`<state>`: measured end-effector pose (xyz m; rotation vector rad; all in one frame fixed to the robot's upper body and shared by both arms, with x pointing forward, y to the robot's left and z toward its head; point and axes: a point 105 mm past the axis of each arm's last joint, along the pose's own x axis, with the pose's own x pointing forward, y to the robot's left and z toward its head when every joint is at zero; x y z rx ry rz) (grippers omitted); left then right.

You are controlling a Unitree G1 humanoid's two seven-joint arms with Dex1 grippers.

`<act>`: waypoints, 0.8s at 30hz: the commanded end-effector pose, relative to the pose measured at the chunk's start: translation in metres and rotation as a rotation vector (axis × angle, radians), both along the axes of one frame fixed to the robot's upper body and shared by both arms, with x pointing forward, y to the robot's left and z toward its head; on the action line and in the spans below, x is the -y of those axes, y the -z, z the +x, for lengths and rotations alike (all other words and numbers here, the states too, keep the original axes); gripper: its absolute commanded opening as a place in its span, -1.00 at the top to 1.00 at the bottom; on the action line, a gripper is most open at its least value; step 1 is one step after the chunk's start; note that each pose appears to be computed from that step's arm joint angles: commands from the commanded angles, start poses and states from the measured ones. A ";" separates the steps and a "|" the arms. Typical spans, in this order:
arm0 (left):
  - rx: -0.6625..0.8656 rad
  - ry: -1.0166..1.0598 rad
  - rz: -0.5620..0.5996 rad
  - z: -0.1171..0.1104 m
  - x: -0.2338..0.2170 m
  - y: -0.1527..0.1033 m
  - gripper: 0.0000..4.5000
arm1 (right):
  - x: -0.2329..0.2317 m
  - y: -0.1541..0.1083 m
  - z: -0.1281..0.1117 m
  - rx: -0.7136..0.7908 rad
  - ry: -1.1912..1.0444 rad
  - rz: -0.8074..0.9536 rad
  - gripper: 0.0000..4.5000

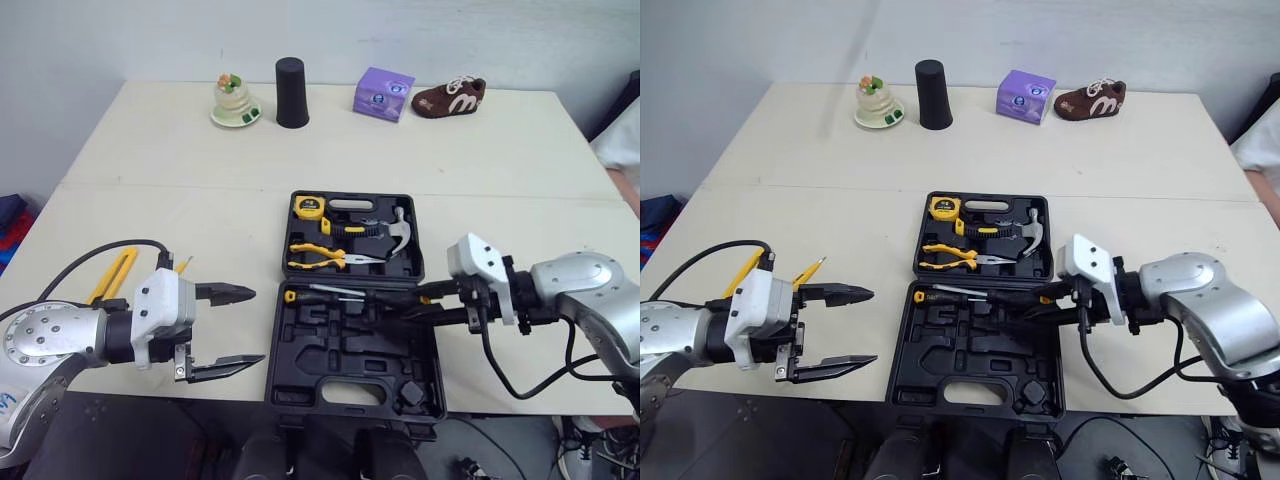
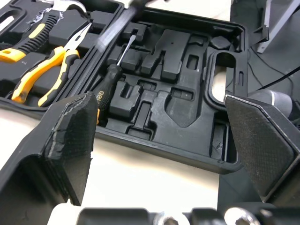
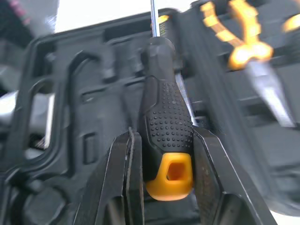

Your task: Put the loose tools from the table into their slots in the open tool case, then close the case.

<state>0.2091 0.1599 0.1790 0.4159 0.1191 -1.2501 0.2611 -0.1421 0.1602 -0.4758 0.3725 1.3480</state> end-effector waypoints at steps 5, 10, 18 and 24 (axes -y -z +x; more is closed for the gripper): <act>0.021 -0.047 0.010 -0.003 -0.003 0.004 -1.00 | -0.006 0.010 -0.002 0.028 -0.030 -0.074 0.58; 0.020 -0.049 0.007 -0.004 -0.002 0.004 -1.00 | -0.004 0.015 0.003 0.036 -0.020 -0.113 0.58; 0.011 -0.048 0.008 -0.004 -0.001 0.006 -1.00 | 0.000 0.020 0.012 0.056 0.025 -0.171 0.58; 0.016 -0.040 0.005 -0.004 0.000 0.007 -1.00 | -0.002 0.026 0.011 0.051 0.021 -0.190 0.58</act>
